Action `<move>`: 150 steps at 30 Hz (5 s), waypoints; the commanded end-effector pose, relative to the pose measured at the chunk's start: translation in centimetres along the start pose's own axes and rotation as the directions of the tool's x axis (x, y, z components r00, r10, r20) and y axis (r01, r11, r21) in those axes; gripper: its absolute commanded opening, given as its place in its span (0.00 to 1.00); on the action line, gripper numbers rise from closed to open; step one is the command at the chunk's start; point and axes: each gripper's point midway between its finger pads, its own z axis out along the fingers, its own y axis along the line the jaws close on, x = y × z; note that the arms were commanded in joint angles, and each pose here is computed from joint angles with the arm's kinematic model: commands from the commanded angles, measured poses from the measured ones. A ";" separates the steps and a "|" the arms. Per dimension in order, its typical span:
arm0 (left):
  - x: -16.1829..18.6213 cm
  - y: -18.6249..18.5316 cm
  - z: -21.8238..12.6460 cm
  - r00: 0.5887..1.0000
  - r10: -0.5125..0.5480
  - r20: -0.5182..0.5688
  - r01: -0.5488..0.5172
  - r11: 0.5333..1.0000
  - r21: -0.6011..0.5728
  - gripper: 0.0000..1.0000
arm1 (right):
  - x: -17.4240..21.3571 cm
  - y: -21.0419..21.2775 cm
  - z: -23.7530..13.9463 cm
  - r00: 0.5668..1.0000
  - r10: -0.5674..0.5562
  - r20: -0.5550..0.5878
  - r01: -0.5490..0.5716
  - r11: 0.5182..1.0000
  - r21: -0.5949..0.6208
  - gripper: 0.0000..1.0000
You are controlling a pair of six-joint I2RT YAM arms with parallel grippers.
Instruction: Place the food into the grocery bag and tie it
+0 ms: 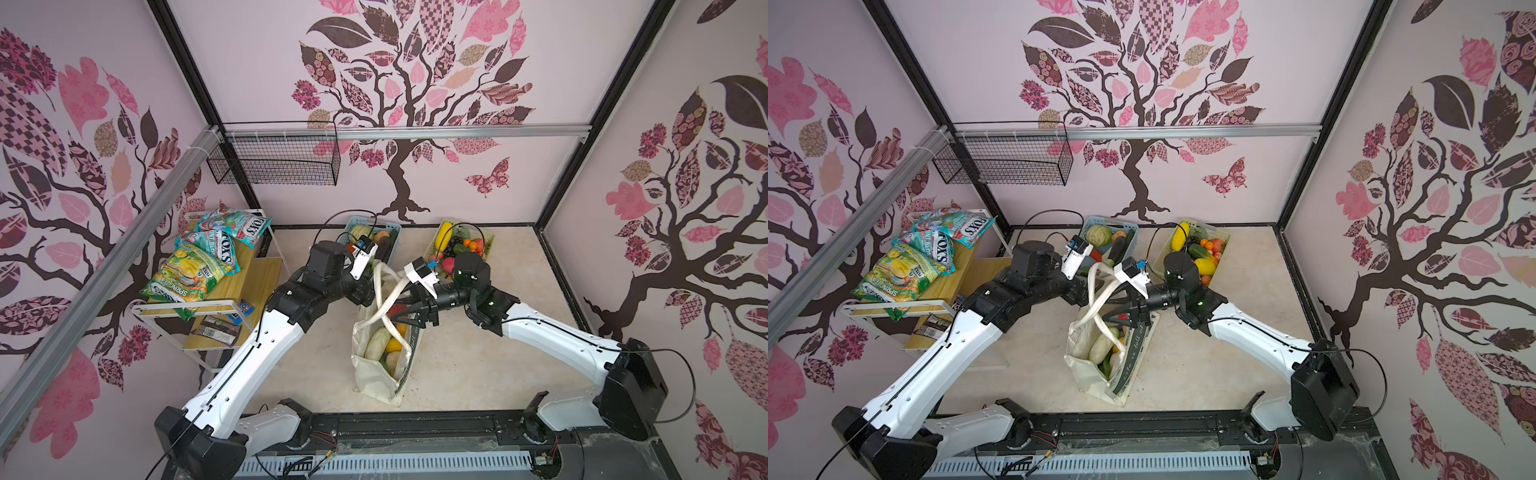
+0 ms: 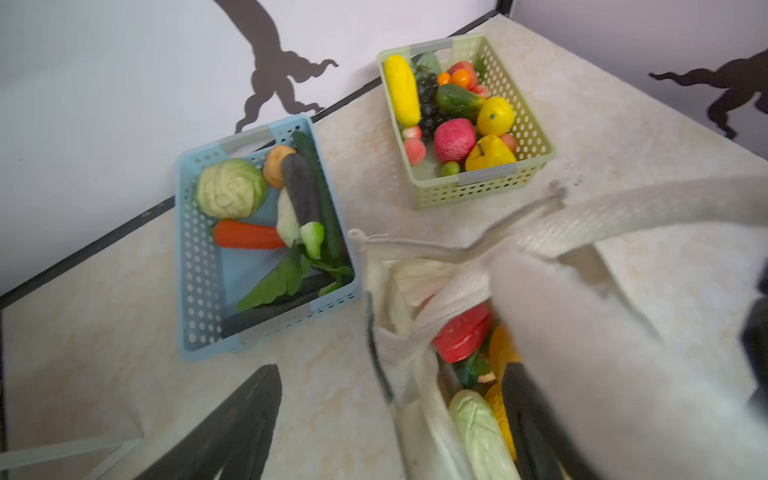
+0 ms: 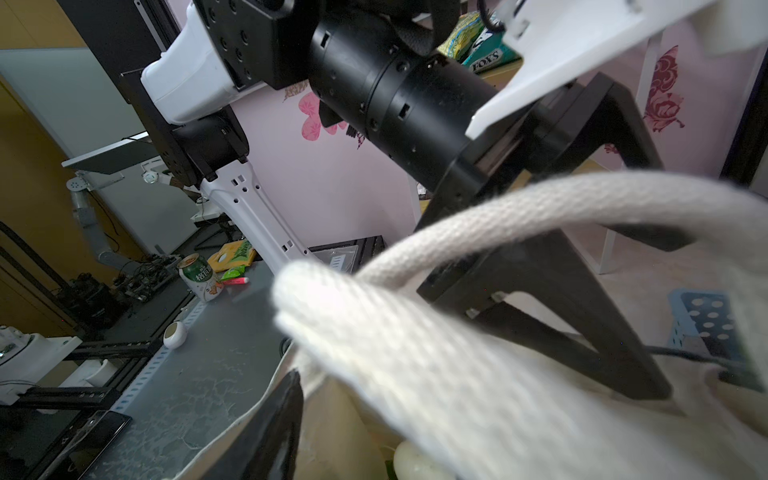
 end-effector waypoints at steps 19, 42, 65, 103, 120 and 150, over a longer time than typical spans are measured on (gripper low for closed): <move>0.3 -5.5 -9.5 0.966 -0.048 0.253 -0.047 0.934 0.355 0.65 | -0.2 -0.5 0.5 0.999 -0.002 -0.035 0.003 1.000 0.030 0.57; 6.3 -9.2 -7.8 0.989 0.115 0.097 -0.146 0.893 0.427 0.58 | -0.9 -4.4 0.3 0.999 0.051 -0.015 -0.046 0.971 0.235 0.56; 3.1 -9.5 -5.9 0.987 0.059 0.150 -0.122 0.880 0.459 0.00 | 4.3 -6.6 0.0 0.986 0.094 -0.139 -0.044 0.945 0.323 0.55; 1.3 -5.4 -5.2 0.965 -0.211 0.156 0.150 0.932 0.330 0.00 | 4.3 -2.2 -0.7 0.950 0.283 -0.132 -0.196 0.869 0.454 0.68; 0.7 -5.8 -5.5 0.967 -0.202 0.157 0.136 0.925 0.354 0.00 | 3.0 -0.5 0.6 0.979 0.187 -0.080 -0.144 0.916 0.374 0.27; 1.2 -9.3 -10.0 0.937 0.038 0.346 -0.185 0.897 0.402 0.00 | -0.4 1.8 -1.8 0.998 0.038 0.048 -0.054 0.921 0.385 0.25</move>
